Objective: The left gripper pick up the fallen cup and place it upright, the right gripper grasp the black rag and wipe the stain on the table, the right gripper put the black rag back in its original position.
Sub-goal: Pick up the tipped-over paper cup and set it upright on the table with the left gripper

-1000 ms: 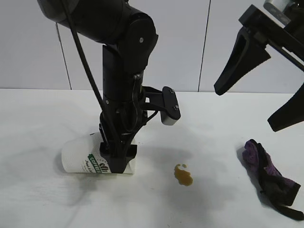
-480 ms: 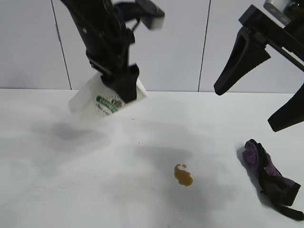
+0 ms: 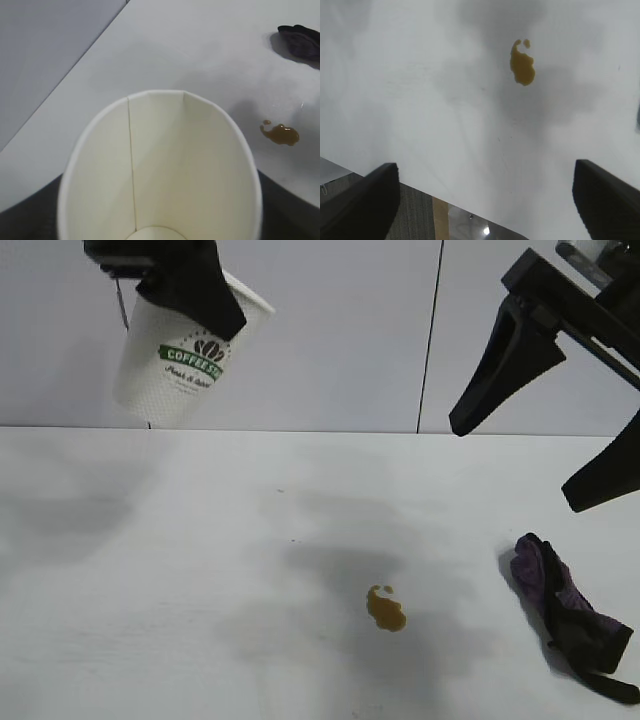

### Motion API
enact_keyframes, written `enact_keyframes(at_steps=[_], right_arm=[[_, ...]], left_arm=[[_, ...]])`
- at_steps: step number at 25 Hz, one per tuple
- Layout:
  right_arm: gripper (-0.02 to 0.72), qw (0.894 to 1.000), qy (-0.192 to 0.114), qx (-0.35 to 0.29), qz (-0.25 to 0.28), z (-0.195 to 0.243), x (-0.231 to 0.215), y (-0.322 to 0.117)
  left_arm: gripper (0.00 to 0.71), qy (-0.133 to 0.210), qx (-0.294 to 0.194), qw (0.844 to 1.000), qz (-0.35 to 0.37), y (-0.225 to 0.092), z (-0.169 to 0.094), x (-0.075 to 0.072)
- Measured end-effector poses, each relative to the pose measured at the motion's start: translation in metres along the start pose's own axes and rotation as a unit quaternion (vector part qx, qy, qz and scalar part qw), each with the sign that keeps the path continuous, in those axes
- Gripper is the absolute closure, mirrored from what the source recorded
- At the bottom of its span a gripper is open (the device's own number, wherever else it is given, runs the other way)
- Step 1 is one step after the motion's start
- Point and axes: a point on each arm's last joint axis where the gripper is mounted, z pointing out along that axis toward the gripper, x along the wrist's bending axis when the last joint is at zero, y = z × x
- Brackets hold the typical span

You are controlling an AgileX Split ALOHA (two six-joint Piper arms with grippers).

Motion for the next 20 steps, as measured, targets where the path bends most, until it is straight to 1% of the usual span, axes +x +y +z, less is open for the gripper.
enact_keyframes(at_steps=[2,5,6,9,12,16,18,20], right_arm=[[0.054,1.000,0.000,0.000,0.000,0.000,0.000,0.000],[0.054,1.000,0.000,0.000,0.000,0.000,0.000,0.000],[0.054,1.000,0.000,0.000,0.000,0.000,0.000,0.000],[0.054,1.000,0.000,0.000,0.000,0.000,0.000,0.000],[0.054,1.000,0.000,0.000,0.000,0.000,0.000,0.000],[0.054,1.000,0.000,-0.003,0.000,0.000,0.000,0.001],[0.054,1.000,-0.001,-0.004,0.000,0.000,0.000,0.001],[0.054,1.000,-0.001,-0.004,0.000,0.000,0.000,0.001]], left_arm=[[0.203,0.003,-0.015,1.000,-0.004,-0.010,0.003,-0.003],[0.203,0.006,-0.053,0.998,-0.042,-0.022,0.002,-0.001],[0.203,0.003,-0.060,0.997,-0.044,-0.028,0.001,0.000],[0.203,-0.019,-0.083,0.996,-0.036,-0.042,-0.004,0.002],[0.203,-0.032,-0.092,0.994,-0.046,-0.059,-0.011,0.007],[0.203,-0.040,-0.103,0.992,-0.054,-0.079,-0.021,0.014],[0.203,-0.044,-0.108,0.991,-0.061,-0.084,-0.021,0.018],[0.203,-0.054,-0.101,0.991,-0.071,-0.092,-0.014,0.019]])
